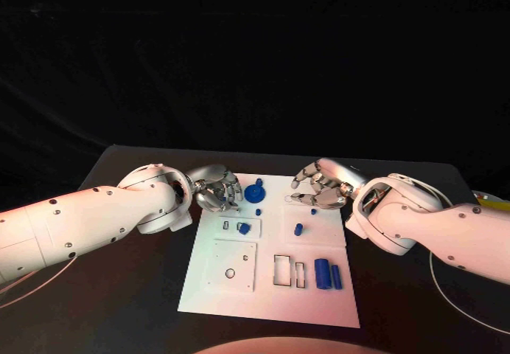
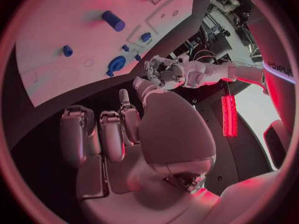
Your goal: Assemble the parts on the task board
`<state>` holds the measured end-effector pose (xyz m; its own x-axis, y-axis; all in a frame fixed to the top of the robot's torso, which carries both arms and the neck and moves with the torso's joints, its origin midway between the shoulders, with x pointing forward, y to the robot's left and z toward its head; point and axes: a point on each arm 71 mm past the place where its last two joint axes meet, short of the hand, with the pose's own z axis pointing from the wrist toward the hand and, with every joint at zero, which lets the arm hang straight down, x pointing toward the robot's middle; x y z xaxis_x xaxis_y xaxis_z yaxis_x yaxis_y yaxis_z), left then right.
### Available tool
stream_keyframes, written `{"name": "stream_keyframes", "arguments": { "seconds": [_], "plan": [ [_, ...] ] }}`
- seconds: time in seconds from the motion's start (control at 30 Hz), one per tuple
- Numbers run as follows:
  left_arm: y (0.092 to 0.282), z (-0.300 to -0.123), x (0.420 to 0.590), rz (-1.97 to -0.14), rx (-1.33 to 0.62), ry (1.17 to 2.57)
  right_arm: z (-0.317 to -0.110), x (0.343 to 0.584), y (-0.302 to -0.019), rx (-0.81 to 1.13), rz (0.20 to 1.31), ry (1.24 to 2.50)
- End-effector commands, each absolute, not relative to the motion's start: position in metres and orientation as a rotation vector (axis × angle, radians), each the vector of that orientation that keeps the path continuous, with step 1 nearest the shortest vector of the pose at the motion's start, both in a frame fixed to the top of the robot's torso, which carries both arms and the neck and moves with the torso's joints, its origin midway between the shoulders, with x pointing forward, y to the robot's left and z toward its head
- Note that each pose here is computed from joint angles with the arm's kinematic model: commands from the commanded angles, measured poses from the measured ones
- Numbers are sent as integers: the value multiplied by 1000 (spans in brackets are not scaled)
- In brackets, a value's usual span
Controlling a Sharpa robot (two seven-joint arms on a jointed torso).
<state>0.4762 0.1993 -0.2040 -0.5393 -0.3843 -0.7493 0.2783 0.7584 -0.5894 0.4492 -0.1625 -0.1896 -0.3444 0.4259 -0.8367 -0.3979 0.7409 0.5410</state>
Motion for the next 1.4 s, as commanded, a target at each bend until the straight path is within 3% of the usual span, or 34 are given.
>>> {"name": "stream_keyframes", "arguments": {
  "seconds": [0.03, 0.3, 0.77, 1.4],
  "plan": [
    [210, -196, 480, -971, -377, 1851, -197, 447, -147, -140, 776, 1765],
    [231, -193, 480, -1062, -679, 1752, -204, 446, -108, -351, 797, 1738],
    [246, -183, 476, -1208, -912, 1560, -224, 449, -57, -619, 845, 1721],
    [254, -180, 474, -1223, -981, 1495, -246, 451, -42, -703, 822, 1800]
  ]
}}
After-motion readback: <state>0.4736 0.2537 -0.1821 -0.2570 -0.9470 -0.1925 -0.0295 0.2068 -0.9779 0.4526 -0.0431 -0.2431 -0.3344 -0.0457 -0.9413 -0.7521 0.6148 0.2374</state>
